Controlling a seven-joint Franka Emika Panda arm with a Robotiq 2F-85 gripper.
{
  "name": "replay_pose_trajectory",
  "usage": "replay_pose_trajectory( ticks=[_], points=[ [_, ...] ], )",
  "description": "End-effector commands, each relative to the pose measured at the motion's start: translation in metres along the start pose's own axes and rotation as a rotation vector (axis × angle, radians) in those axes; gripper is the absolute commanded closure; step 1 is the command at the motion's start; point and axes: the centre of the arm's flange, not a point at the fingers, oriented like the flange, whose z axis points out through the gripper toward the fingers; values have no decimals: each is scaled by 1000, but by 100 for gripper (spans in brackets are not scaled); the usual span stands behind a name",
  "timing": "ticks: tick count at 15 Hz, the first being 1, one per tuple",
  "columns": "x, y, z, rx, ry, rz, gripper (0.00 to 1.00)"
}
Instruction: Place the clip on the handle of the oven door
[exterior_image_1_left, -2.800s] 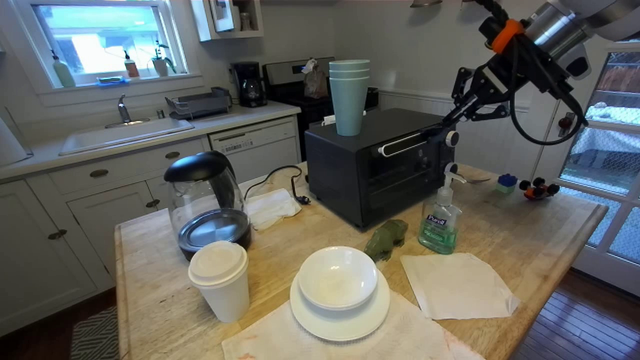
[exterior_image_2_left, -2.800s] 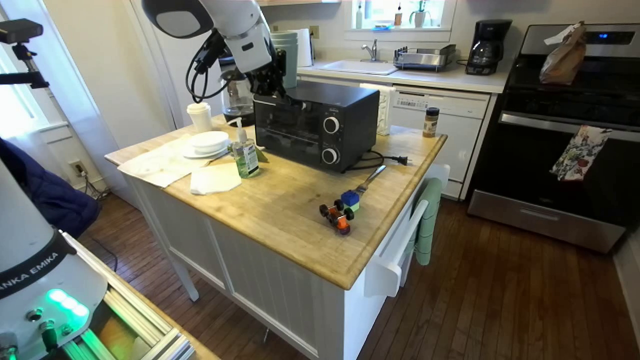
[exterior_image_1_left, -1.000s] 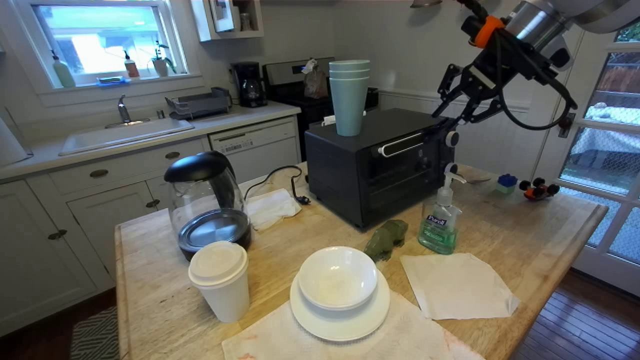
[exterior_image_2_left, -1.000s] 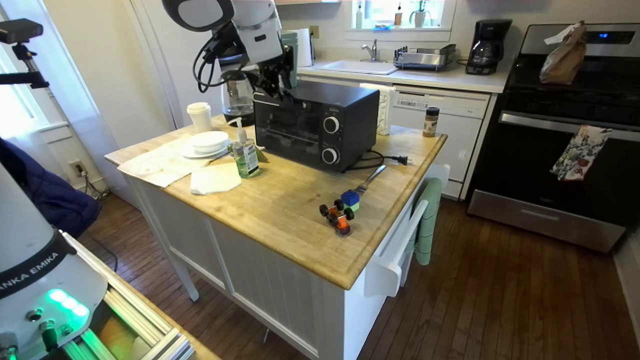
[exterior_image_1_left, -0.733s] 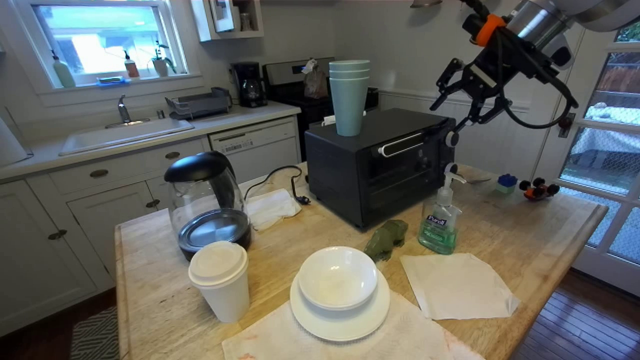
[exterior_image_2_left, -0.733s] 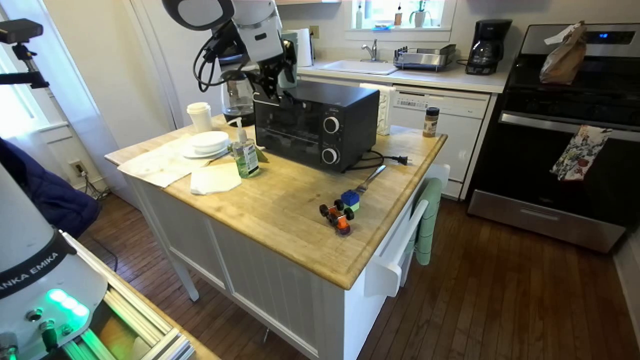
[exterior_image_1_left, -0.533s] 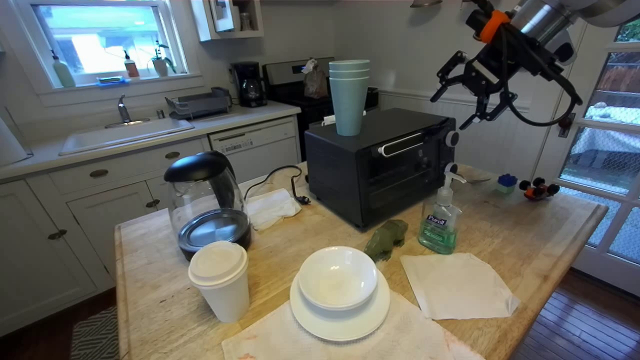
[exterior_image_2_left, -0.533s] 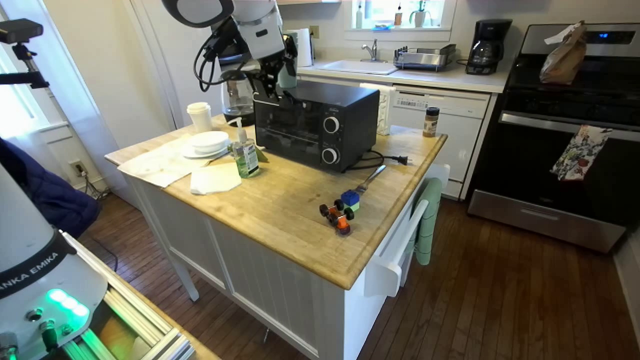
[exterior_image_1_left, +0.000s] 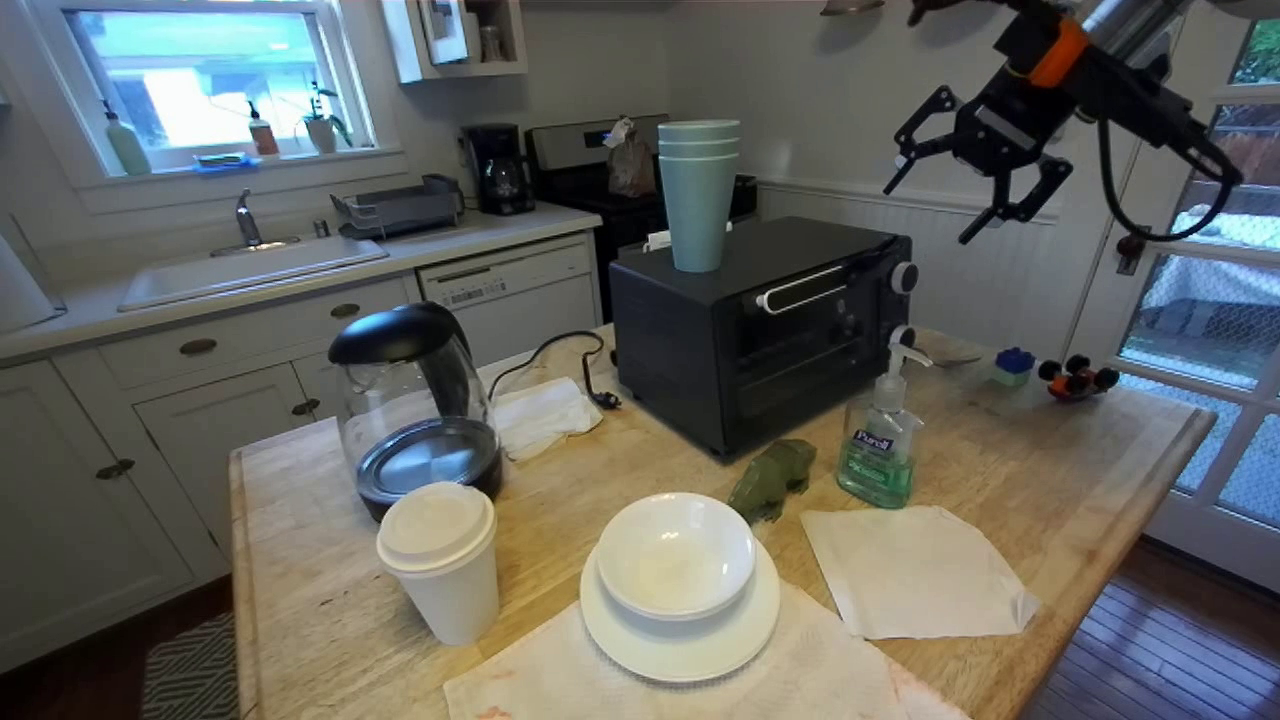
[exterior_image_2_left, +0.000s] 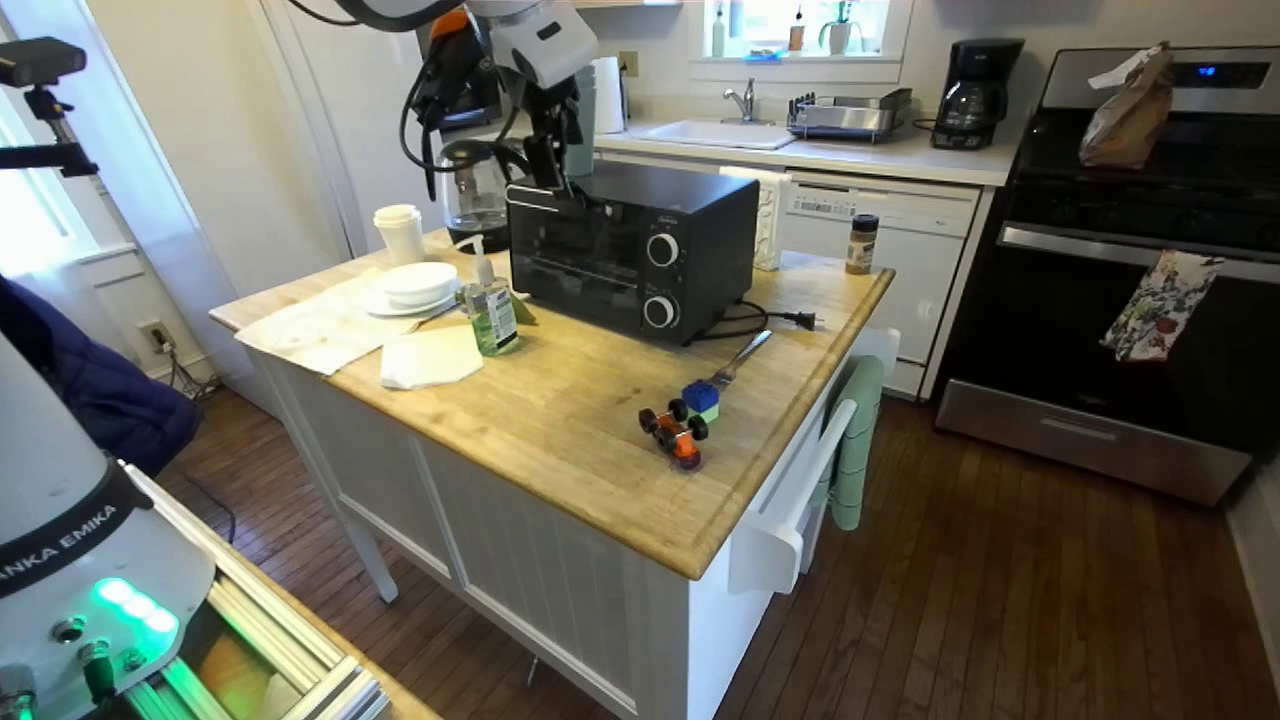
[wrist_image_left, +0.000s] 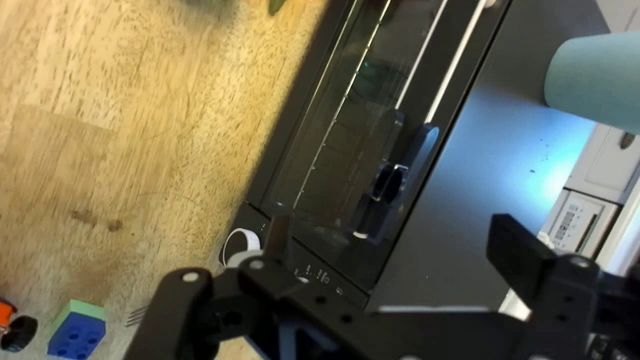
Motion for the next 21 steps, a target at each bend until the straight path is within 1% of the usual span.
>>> replay_pose_trajectory(
  ticks=[1,3,4,6,8,9,14,15,21],
  points=[
    [3,14,-29,-33,-38,-198,0],
    [6,19,-40,-76,-38,-304,0],
    [7,21,-46,-86,-25,-358,0],
    [10,24,-59,-94,-6,-454,0],
    [12,25,-71,-85,7,-520,0],
    [12,24,-77,-86,0,-544,0],
    [9,24,-97,-76,-22,-634,0],
    [13,18,-84,-71,-11,-591,0],
    [12,17,-84,-71,-14,-595,0]
  ],
)
